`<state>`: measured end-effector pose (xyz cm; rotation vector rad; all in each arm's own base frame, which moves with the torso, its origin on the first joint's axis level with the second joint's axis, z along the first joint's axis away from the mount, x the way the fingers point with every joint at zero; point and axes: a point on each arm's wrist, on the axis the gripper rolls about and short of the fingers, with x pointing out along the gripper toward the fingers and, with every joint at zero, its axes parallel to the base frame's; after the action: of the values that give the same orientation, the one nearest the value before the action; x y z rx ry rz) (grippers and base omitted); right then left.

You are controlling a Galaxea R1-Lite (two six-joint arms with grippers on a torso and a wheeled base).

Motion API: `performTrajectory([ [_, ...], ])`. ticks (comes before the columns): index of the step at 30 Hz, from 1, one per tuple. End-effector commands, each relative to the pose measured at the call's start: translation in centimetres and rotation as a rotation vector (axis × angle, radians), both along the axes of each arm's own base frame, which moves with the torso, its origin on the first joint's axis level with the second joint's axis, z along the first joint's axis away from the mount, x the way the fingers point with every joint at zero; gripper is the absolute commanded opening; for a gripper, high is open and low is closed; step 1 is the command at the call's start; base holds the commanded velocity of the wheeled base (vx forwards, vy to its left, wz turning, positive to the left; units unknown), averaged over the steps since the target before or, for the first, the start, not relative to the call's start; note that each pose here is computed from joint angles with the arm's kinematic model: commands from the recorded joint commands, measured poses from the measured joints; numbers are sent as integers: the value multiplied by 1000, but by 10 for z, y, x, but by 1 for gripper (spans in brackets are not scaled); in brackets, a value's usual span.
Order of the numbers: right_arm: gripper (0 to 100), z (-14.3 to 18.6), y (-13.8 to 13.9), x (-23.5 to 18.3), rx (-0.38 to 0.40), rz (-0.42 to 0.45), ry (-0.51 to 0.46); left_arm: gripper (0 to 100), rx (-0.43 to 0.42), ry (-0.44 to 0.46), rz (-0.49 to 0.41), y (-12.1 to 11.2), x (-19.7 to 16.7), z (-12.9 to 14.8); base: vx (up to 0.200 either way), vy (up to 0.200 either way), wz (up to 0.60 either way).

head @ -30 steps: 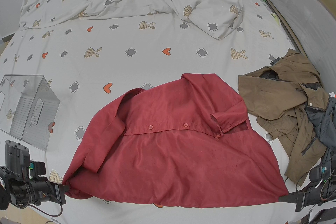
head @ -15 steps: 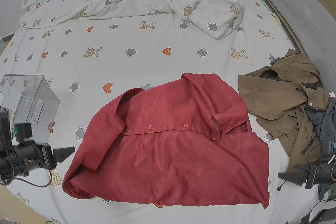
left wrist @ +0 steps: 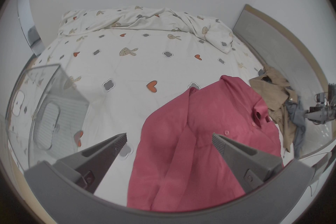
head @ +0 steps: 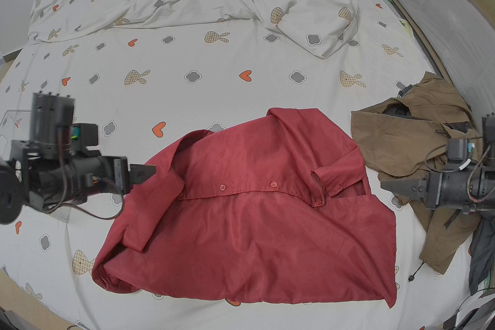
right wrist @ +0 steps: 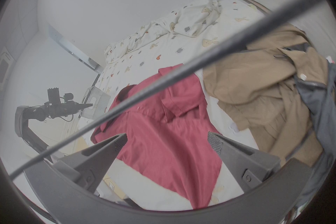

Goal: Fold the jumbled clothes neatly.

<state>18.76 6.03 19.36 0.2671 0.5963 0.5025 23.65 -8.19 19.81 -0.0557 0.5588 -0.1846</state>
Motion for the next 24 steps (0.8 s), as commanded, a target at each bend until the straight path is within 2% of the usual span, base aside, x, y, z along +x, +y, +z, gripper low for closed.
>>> performTrajectory([
  [1, 100, -14, 33, 46, 9, 65, 47, 100, 119, 41, -29, -65, 55, -27, 0, 0, 0],
  [7, 100, -11, 32, 42, 15, 64, 39, 100, 172, 3, -45, -75, 69, -24, 0, 0, 0],
  [9, 100, -5, 30, 36, 24, 65, 17, 100, 210, -3, -16, -77, 73, -25, 0, 0, 0],
  [19, 100, -10, 29, 31, 20, 68, 32, 100, 359, 32, 57, -78, 81, -45, 0, 0, 0],
  [23, 100, -9, 28, 30, 19, 67, 29, 100, 371, 25, 85, -78, 89, -47, 0, 0, 0],
  [24, 100, -9, 28, 30, 19, 67, 29, 0, 372, 27, 86, -78, 90, -47, 0, 0, 0],
])
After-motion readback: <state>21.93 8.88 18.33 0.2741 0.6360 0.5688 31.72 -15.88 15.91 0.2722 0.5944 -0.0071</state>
